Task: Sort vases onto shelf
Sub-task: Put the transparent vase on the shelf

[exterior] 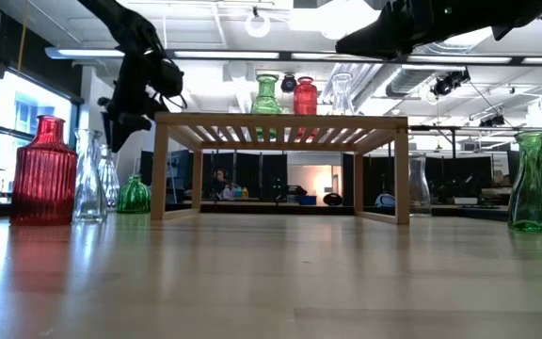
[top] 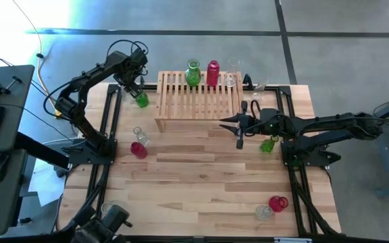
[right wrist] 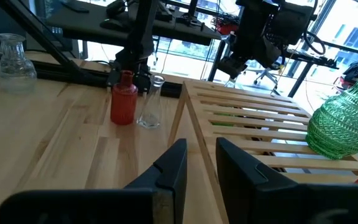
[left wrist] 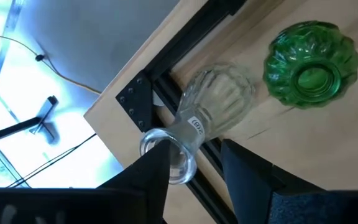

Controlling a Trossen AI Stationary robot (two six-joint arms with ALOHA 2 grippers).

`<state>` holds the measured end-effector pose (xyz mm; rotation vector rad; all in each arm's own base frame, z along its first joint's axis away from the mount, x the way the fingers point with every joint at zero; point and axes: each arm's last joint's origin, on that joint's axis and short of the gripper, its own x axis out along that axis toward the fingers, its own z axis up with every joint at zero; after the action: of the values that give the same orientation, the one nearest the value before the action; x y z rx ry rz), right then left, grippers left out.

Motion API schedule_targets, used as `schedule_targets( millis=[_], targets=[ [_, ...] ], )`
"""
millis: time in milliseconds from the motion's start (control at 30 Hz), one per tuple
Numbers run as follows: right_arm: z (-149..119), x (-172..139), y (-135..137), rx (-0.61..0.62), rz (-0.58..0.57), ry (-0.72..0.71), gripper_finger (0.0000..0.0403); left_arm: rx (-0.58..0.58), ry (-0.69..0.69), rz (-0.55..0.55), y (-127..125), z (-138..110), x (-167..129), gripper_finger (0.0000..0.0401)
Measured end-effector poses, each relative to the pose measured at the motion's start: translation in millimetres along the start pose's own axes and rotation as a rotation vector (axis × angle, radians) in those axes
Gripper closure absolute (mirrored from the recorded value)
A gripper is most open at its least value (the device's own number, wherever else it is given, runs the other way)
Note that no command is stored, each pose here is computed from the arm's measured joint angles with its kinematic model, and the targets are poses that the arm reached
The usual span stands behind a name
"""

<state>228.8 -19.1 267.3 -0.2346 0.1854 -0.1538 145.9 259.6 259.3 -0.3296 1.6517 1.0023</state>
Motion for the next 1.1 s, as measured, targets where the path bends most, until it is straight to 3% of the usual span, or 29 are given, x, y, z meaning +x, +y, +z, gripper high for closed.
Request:
schedule_targets(
  millis=[533,1100],
  targets=[
    [0.0,0.0,0.0,0.016,0.0,0.0,0.0336,0.025,0.035,-0.044,6.6,-4.9,4.0,0.0382],
    [0.0,0.0,0.0,0.016,-0.001,0.0,0.0336,0.059,-0.015,0.006,7.5,-15.4,-14.8,0.0394]
  ],
)
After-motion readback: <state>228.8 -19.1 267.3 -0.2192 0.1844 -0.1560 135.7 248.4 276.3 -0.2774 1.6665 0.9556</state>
